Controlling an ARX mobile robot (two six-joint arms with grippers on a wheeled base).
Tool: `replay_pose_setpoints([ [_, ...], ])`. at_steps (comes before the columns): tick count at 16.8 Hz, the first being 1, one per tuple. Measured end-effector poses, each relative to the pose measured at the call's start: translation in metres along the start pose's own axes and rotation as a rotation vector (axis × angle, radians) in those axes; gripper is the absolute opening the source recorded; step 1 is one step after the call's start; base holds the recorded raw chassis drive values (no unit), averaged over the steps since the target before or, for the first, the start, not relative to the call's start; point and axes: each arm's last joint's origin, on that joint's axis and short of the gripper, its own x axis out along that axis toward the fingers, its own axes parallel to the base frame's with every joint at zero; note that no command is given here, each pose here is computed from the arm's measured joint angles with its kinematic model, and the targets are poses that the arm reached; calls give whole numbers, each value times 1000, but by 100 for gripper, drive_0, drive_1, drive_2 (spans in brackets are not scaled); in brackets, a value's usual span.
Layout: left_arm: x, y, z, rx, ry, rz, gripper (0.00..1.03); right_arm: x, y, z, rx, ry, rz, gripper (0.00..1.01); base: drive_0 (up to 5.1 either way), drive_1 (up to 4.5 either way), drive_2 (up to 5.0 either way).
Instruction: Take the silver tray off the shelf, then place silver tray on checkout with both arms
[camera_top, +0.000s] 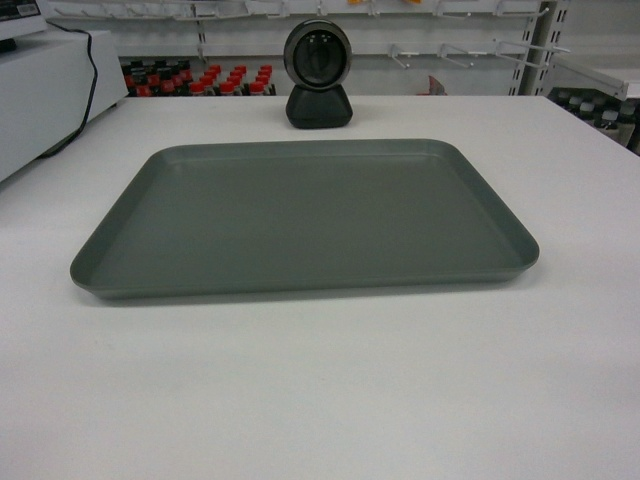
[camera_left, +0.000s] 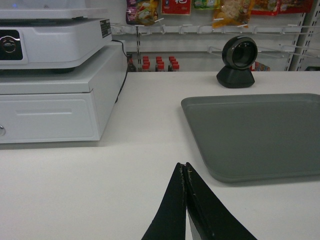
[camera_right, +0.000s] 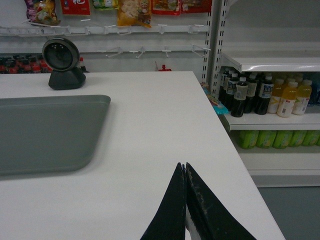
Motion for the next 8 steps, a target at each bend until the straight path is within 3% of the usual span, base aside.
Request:
replay_pose_setpoints([
  [3,-3,0,-1,0,5,0,2,-3,0,0,0,2,0,2,0,0,0],
  [5,-10,0,-7,0,57,1,2,-5,0,-1,0,2,0,2,0,0,0],
  [7,-14,0,-1,0,5,1,2,-12,0,-7,0,59,7,2,0,0,0],
  [8,-13,0,-5,0,24,-1,2,-16,0,-3,0,0,7,2,0,0,0],
])
